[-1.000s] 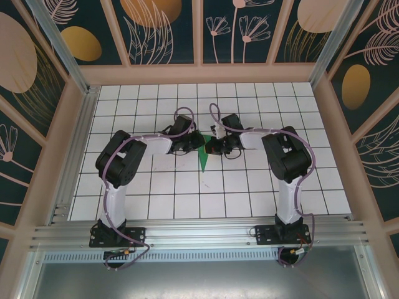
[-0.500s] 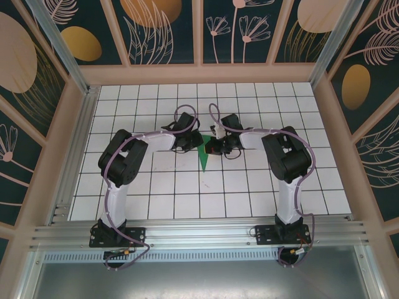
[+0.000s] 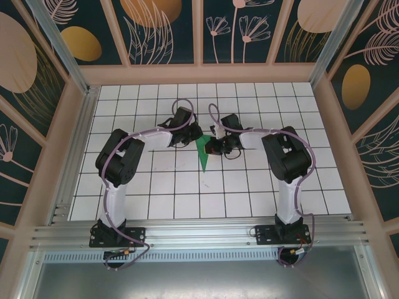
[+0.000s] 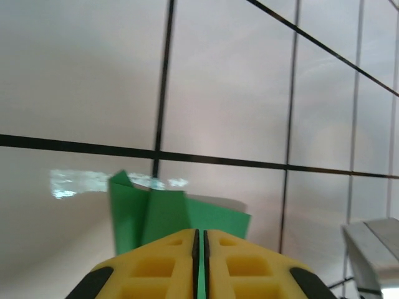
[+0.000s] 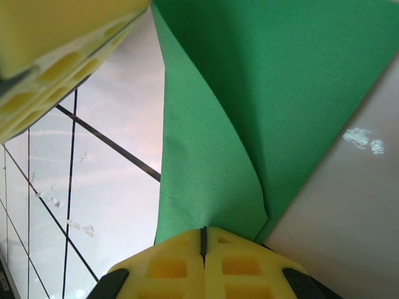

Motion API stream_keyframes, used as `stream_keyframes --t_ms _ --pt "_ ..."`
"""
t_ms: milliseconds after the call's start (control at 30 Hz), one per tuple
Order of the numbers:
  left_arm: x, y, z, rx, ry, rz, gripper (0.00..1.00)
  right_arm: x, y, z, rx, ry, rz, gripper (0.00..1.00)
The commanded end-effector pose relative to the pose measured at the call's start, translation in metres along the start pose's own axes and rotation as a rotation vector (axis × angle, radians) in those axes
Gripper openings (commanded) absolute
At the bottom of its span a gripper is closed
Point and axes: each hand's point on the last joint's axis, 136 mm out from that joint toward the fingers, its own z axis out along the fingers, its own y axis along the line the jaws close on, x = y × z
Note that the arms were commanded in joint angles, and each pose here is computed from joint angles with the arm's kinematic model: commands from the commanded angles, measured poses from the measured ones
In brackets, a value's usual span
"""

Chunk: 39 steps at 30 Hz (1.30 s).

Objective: Fold a paper plane with a square sheet of paper (pick it up from the middle)
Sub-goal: Fold the wing for the fifth time at the center of the table.

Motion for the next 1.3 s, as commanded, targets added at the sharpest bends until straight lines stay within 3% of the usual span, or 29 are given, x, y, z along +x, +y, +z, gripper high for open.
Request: stream_keyframes --t_ms 0,433,1133,1267 --pt "-0.005 -0.028 -0.009 0.128 -0.014 0.026 0.12 0.059 -0.04 0.011 0.15 0.165 0.092 0.0" --pt "0.013 0.006 0.025 0.033 0.052 0.023 0.14 0.061 -0.043 0.012 0.151 0.17 0.099 0.0" --pt "-0.027 0.077 0.021 -0.288 -0.117 -0.017 0.18 0.071 -0.05 0.012 0.176 0.186 0.106 0.0" --pt "-0.04 0.085 0.018 -0.295 -0.131 -0.033 0.18 0.07 -0.05 0.012 0.175 0.183 0.108 0.0"
